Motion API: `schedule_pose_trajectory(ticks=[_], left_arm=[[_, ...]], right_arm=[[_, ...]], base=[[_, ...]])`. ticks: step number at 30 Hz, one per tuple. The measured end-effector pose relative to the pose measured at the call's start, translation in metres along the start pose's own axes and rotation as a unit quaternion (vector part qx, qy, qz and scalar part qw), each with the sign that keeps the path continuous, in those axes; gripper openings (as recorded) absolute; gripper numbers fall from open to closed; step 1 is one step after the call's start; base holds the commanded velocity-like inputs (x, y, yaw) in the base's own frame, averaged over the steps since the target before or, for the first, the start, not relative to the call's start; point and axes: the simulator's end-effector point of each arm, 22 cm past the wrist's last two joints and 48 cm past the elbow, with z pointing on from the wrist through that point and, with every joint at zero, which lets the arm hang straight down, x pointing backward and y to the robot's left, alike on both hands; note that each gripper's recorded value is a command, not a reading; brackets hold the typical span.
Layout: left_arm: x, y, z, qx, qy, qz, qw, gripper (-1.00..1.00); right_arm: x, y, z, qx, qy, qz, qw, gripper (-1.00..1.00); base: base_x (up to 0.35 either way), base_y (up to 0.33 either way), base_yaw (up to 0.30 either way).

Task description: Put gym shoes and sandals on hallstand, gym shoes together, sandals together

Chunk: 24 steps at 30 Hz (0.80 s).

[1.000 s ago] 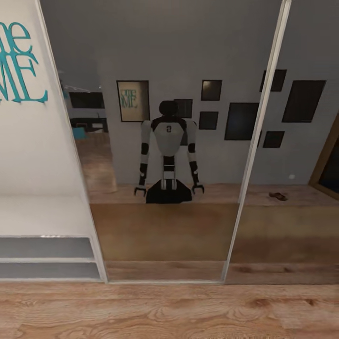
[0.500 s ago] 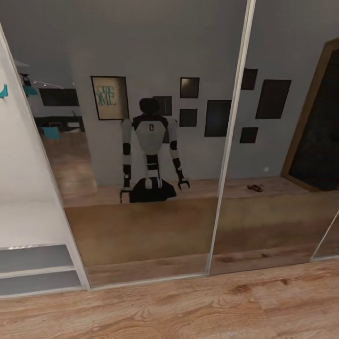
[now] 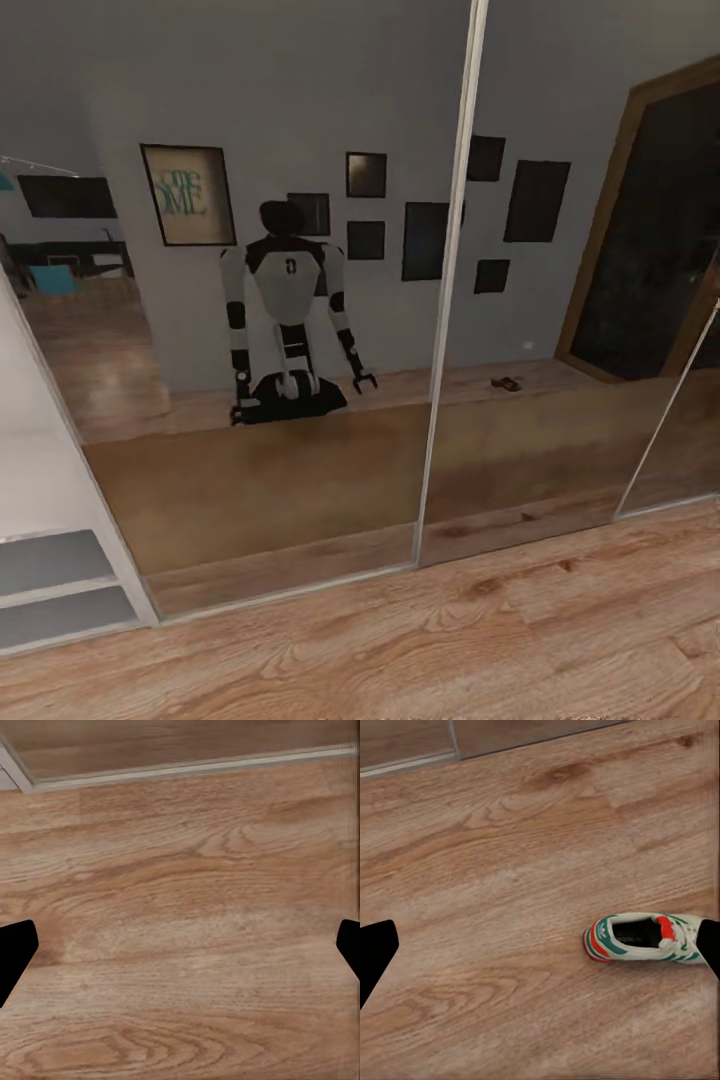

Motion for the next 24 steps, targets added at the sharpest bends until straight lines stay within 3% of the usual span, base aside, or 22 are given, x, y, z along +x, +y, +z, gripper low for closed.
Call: schedule_pose_trajectory(ticks=[24], left_arm=[[0.047, 0.0, 0.03, -0.001, 0.014, 0.002, 0.9999, 1.0]], right_arm=[[0.046, -0.005, 0.028, 0.008, 0.012, 0.004, 0.9999, 1.0]], base=[[0.0, 0.0, -0.208]])
